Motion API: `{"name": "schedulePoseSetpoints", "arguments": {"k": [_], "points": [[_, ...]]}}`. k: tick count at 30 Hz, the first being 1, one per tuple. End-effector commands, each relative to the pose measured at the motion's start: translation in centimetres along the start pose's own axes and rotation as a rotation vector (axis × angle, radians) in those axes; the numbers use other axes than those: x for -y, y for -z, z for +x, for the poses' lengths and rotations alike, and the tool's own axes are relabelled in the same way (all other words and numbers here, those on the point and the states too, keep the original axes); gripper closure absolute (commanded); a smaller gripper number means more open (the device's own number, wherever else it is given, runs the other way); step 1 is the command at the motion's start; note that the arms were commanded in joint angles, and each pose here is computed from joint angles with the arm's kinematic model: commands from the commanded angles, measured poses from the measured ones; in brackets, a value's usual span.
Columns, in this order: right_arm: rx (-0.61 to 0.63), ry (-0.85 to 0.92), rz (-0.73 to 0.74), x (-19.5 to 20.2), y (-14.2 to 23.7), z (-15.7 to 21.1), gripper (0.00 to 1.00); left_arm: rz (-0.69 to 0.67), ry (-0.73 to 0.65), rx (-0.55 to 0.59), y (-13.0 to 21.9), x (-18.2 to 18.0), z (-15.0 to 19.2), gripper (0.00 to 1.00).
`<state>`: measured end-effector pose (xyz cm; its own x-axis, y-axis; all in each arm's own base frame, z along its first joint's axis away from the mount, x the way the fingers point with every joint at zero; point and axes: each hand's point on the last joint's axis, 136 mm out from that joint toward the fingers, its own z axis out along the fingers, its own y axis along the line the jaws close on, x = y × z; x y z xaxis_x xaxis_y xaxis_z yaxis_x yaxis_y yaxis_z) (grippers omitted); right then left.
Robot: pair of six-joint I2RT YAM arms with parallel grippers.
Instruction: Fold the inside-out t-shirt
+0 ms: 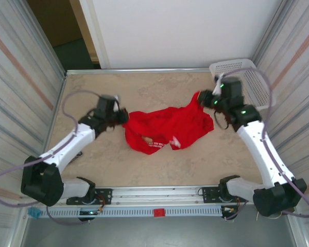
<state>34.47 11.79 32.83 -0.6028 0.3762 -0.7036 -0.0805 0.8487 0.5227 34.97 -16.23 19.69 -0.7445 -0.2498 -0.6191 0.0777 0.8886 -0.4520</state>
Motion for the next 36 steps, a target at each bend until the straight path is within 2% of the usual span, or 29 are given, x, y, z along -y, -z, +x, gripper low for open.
{"name": "schedulePoseSetpoints", "arguments": {"k": [1, 4, 7, 9, 16, 19, 21, 23, 26, 31, 36], "points": [[0.115, 0.042, -0.123, -3.7, 3.0, -6.5, 1.00, 0.095, -0.077, 0.203, 6.4, 3.9, -9.4, 1.00], [0.218, 0.022, -0.194, -5.7, 5.2, -11.8, 1.00, 0.137, -0.102, 0.319, 10.5, 6.3, -15.4, 1.00], [0.308, 0.015, -0.245, -7.3, 7.9, -15.3, 1.00, 0.174, -0.119, 0.424, 14.4, 8.2, -19.1, 1.00], [0.362, 0.011, -0.271, -8.0, 9.9, -16.7, 1.00, 0.199, -0.128, 0.481, 16.5, 9.2, -20.4, 1.00], [0.594, 0.009, -0.353, -9.8, 19.5, -20.3, 1.00, 0.282, -0.143, 0.643, 23.7, 11.4, -21.5, 1.00], [0.646, 0.021, -0.381, -10.7, 22.0, -21.0, 1.00, 0.297, -0.145, 0.706, 26.2, 11.8, -21.7, 1.00], [0.648, 0.025, -0.401, -11.2, 22.4, -21.2, 1.00, 0.286, -0.149, 0.730, 27.0, 11.7, -21.8, 1.00], [0.629, 0.010, -0.412, -11.1, 21.6, -21.4, 1.00, 0.254, -0.157, 0.737, 26.9, 11.2, -21.9, 1.00], [0.570, -0.033, -0.399, -9.6, 18.2, -21.6, 1.00, 0.191, -0.147, 0.694, 24.3, 9.8, -22.2, 1.00], [0.445, -0.084, -0.341, -6.0, 10.4, -21.7, 1.00, 0.108, -0.120, 0.561, 16.8, 6.7, -22.8, 1.00], [0.339, -0.134, -0.301, -2.5, 2.3, -22.8, 1.00, 0.070, -0.075, 0.465, 9.6, 3.7, -25.1, 1.00]]}}
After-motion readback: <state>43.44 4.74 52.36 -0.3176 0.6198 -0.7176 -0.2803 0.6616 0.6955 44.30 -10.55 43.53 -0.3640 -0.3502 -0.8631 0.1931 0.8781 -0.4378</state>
